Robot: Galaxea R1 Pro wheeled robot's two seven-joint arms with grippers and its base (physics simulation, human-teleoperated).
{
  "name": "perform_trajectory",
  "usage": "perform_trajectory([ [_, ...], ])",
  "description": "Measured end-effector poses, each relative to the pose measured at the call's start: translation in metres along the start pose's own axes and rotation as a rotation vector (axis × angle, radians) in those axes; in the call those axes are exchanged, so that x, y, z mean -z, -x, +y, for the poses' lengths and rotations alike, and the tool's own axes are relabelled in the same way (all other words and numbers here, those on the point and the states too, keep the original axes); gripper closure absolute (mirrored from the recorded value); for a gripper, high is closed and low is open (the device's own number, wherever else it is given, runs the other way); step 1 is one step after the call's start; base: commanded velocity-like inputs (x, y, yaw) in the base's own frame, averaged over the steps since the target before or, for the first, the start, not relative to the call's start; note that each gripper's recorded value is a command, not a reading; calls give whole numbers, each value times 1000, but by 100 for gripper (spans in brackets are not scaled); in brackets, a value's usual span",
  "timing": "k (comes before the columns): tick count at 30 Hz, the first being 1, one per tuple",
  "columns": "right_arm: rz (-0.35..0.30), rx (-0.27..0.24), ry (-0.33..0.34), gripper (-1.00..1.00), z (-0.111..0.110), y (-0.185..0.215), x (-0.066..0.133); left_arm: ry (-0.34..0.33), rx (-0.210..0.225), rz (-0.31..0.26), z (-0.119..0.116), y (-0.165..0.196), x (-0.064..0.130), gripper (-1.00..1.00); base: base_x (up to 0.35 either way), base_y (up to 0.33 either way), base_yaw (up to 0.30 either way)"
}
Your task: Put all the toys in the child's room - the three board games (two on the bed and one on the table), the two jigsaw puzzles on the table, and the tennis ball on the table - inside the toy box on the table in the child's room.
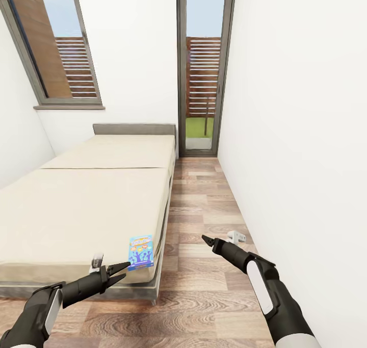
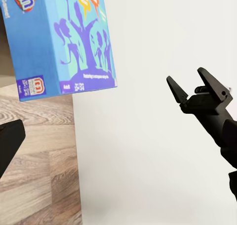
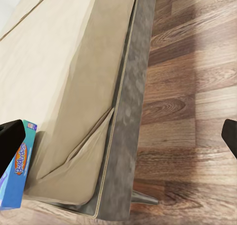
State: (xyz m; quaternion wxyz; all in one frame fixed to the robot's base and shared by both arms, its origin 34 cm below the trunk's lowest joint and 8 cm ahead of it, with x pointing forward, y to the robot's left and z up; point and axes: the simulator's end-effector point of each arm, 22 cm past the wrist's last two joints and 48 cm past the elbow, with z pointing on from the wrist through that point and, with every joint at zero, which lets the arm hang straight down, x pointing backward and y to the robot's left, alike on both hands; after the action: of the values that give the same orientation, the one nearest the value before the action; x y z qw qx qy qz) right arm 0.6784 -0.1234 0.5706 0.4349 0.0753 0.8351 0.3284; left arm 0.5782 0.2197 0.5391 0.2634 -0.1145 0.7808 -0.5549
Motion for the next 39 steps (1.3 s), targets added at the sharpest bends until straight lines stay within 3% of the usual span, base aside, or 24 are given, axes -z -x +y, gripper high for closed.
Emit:
perform_trajectory([
  [16,0,0,0,-100,0,0,0,2,1,1,0,0,0,-100,0,0,0],
  [39,0,0,0,-100,-20,-29,-8,6,0,-1,33,-17,-4,-100,0,0,0],
])
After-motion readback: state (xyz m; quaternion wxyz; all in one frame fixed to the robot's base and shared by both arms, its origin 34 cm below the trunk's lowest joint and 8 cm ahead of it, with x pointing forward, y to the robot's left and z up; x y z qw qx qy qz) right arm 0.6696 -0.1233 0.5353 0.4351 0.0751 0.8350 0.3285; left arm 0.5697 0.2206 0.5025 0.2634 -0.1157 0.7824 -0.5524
